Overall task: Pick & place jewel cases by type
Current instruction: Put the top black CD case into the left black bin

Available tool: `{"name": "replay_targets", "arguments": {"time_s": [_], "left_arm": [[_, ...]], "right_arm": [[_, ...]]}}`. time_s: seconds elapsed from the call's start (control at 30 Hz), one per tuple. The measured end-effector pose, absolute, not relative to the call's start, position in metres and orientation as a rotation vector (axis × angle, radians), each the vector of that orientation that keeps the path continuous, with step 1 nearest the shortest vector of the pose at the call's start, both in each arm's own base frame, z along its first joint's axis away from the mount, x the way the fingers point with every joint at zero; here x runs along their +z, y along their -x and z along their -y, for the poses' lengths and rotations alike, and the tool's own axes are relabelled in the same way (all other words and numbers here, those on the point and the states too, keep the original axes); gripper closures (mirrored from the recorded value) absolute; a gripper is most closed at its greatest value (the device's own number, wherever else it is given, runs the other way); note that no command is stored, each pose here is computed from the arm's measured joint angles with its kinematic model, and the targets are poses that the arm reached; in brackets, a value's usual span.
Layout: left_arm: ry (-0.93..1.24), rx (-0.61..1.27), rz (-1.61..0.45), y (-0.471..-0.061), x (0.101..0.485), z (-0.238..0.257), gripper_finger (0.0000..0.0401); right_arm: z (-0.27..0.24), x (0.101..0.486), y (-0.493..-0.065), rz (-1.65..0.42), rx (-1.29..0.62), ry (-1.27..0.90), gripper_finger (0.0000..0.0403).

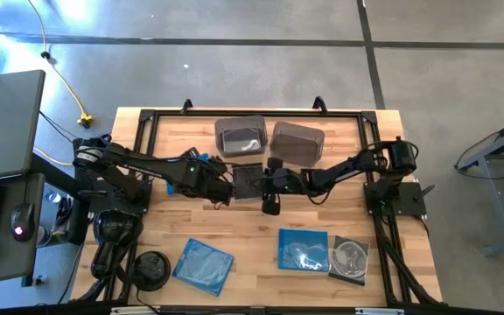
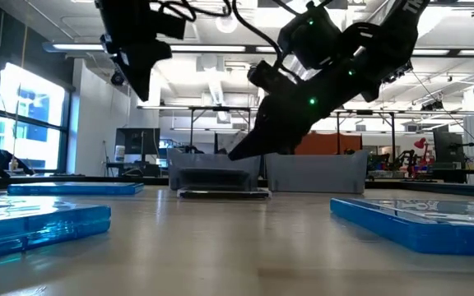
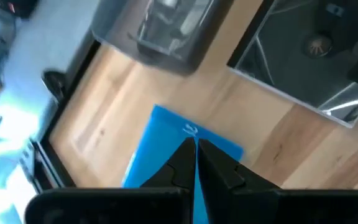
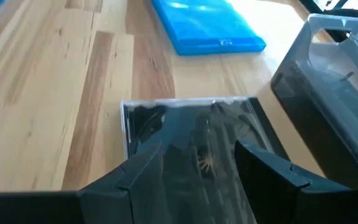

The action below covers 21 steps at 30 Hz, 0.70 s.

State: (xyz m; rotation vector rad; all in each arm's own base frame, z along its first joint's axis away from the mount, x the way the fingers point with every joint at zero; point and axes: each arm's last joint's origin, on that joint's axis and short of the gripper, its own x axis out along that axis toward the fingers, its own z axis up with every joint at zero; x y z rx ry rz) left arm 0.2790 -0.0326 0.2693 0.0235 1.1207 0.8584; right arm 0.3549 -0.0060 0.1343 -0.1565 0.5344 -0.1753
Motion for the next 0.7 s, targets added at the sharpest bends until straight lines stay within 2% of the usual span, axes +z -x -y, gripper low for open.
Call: {"name": "replay_targets", "arguments": {"time_s": [0.17, 0.57, 0.7], "left_arm": [[-0.033, 0.798, -1.039, -0.277, 0.275, 0.033, 0.0389], [0.068, 0.602, -0.814, -0.266, 0.234, 0.032, 0.0389], [0.101, 0.529, -0.840, -0.268, 0.224, 0.031, 0.0389]], "right_arm": [[0.006, 0.126, -0.356, -0.556, -0.165, 0.155, 0.0206], [-0.001, 0.129, -0.356, -0.561, -0.107, 0.131, 0.0205], [-0.002, 0.138, -0.355, -0.551, -0.067, 0.108, 0.0205]]}}
